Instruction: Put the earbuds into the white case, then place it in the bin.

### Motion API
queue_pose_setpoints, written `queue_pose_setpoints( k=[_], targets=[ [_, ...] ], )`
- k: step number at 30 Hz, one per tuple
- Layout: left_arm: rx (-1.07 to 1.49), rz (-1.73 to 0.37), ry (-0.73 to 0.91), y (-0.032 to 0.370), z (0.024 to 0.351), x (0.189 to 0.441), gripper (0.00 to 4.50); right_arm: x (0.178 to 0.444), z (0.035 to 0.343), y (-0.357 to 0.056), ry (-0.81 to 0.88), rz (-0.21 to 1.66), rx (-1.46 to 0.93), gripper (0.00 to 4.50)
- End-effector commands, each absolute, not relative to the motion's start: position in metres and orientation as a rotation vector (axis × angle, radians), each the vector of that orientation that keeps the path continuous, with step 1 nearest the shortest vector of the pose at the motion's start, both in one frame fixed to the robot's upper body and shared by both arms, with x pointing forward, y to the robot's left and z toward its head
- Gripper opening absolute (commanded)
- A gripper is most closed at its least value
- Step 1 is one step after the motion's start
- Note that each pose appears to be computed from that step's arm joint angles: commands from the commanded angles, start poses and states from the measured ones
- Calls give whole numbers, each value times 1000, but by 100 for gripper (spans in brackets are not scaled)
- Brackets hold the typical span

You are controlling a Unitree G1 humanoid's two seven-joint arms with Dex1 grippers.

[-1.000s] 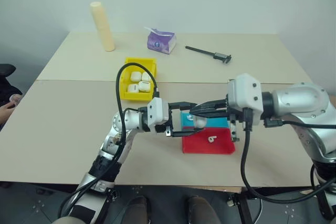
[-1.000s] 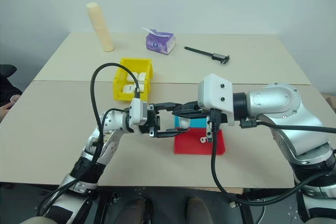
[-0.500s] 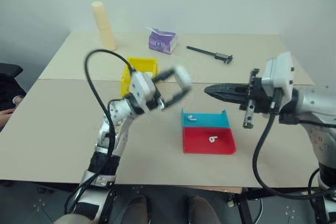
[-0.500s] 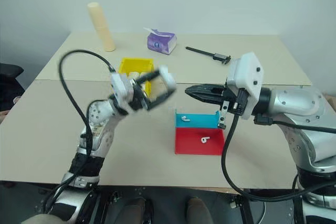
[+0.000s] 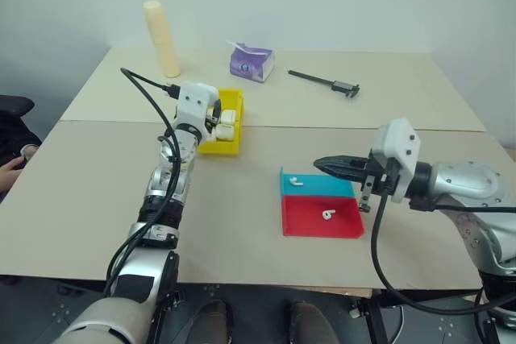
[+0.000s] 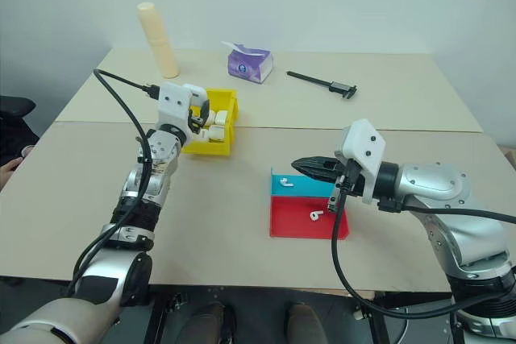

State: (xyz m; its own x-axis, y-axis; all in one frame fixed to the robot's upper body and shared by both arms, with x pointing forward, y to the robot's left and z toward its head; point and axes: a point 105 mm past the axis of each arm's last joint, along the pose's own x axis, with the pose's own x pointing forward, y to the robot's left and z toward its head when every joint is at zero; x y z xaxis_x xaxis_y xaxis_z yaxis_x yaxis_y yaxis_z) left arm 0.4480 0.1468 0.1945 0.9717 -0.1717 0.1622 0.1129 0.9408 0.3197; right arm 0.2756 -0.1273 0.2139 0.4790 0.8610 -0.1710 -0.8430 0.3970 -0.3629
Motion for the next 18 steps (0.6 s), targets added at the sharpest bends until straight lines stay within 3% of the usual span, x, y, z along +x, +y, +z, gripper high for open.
queue_pose_setpoints(
  k=[1,5,8,11,13,18],
  targets=[
    [289,-163,-282,137,222,451,446,271,226,-123,-108,1087,-469,0],
    [250,-167,-314,132,228,450,449,274,221,-125,-83,1072,-489,0],
    [334,-335,-411,121,235,430,449,272,217,-127,-71,1075,-503,0],
    [67,-580,-351,124,232,401,449,270,213,-133,-57,1069,-549,0],
    [103,-702,-423,126,231,371,449,270,210,-141,-36,1057,-585,0],
    [236,-831,-319,140,212,319,449,268,209,-181,33,1039,-734,0]
  ],
)
